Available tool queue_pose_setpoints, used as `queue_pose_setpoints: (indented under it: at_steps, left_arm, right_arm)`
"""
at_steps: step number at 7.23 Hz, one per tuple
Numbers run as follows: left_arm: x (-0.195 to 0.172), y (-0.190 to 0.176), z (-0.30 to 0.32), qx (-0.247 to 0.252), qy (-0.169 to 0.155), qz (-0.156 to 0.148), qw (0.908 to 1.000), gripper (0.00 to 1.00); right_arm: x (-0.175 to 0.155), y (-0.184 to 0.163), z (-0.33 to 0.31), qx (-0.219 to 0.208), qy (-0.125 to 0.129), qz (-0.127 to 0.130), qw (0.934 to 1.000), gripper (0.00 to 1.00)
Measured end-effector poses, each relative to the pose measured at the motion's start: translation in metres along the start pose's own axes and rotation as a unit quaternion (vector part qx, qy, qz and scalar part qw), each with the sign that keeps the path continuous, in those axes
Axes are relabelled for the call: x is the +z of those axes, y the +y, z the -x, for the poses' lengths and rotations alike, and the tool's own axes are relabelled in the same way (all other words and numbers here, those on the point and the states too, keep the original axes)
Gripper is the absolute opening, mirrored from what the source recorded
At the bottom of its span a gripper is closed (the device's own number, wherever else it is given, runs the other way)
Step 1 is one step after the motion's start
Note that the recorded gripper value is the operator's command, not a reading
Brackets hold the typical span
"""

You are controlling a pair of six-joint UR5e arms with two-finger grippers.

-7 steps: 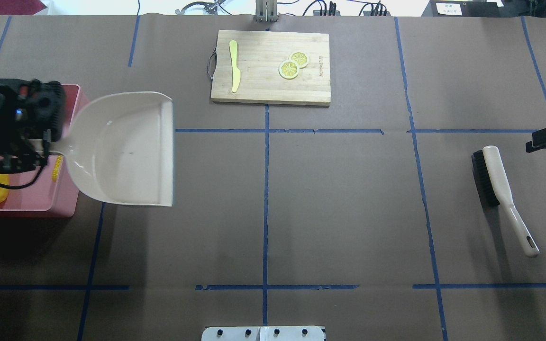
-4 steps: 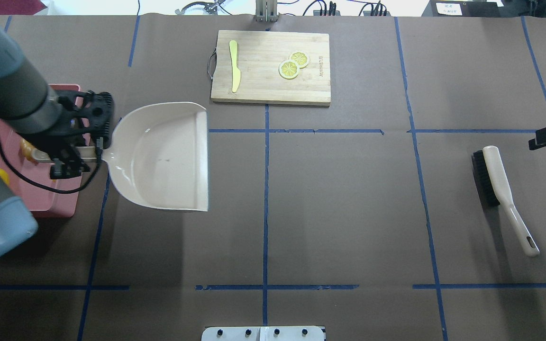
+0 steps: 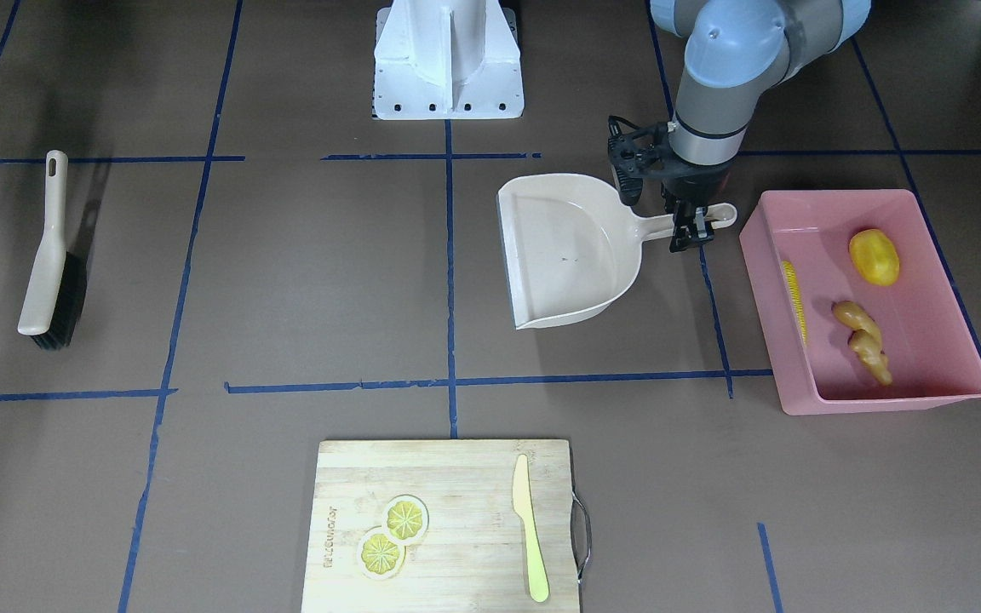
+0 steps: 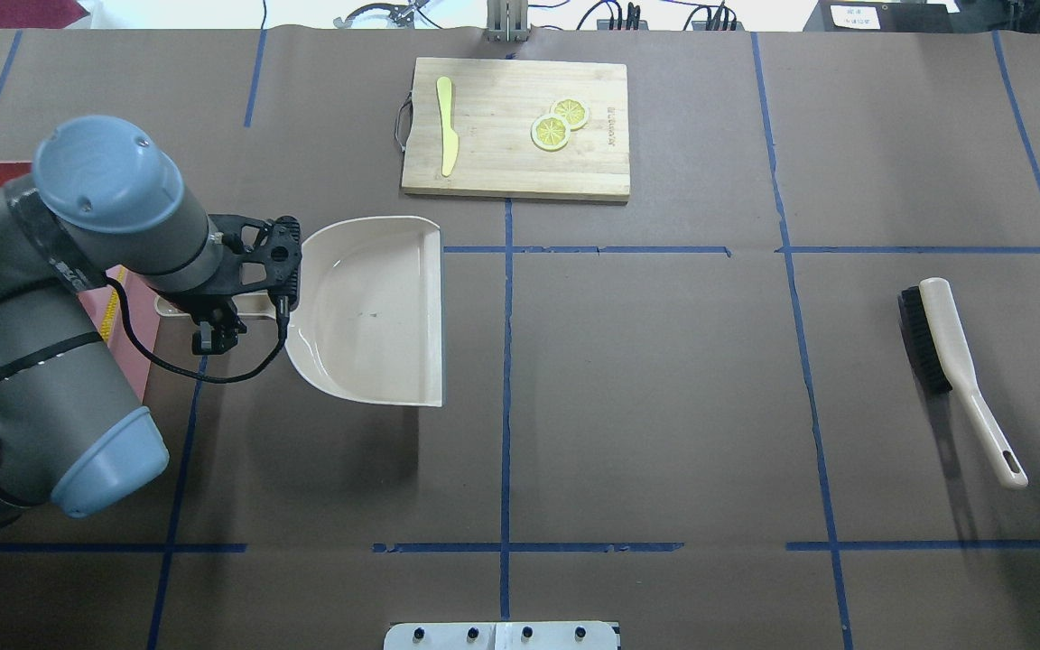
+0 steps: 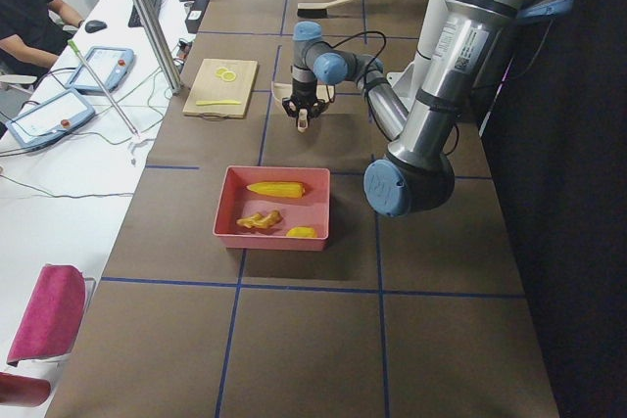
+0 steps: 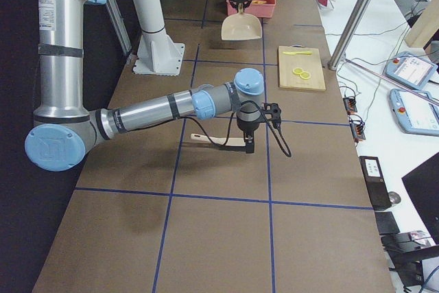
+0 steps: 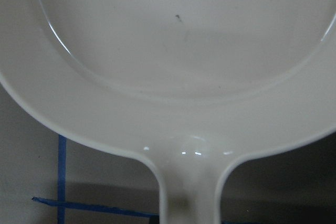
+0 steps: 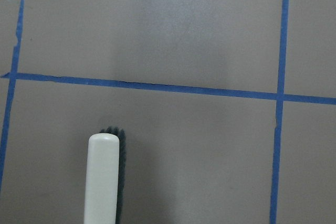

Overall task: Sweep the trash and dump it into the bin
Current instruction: 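Lower the beige dustpan onto the table beside the bin with the left gripper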

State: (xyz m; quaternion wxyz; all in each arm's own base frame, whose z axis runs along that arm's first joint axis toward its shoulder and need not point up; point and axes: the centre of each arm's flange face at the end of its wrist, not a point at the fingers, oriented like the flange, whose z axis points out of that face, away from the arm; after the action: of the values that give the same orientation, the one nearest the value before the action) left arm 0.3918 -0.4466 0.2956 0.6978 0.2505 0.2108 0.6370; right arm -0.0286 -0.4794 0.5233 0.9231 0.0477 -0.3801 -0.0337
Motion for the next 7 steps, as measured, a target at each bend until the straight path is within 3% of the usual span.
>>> queue_pose_setpoints:
  at_steps: [2, 7]
  left_arm:
    - [0.02, -0.028, -0.005, 0.015, -0.001, 0.013, 0.9998, 0.08]
    - [0.055, -0.054, -0.02, 0.028, 0.012, 0.036, 0.9989, 0.08]
  right_arm:
    - [0.002, -0.001, -0.019, 0.005, -0.026, 0.017, 0.9995, 1.0]
    - [0.006, -0.002, -0.025, 0.014, -0.029, 0.021, 0.9993, 1.0]
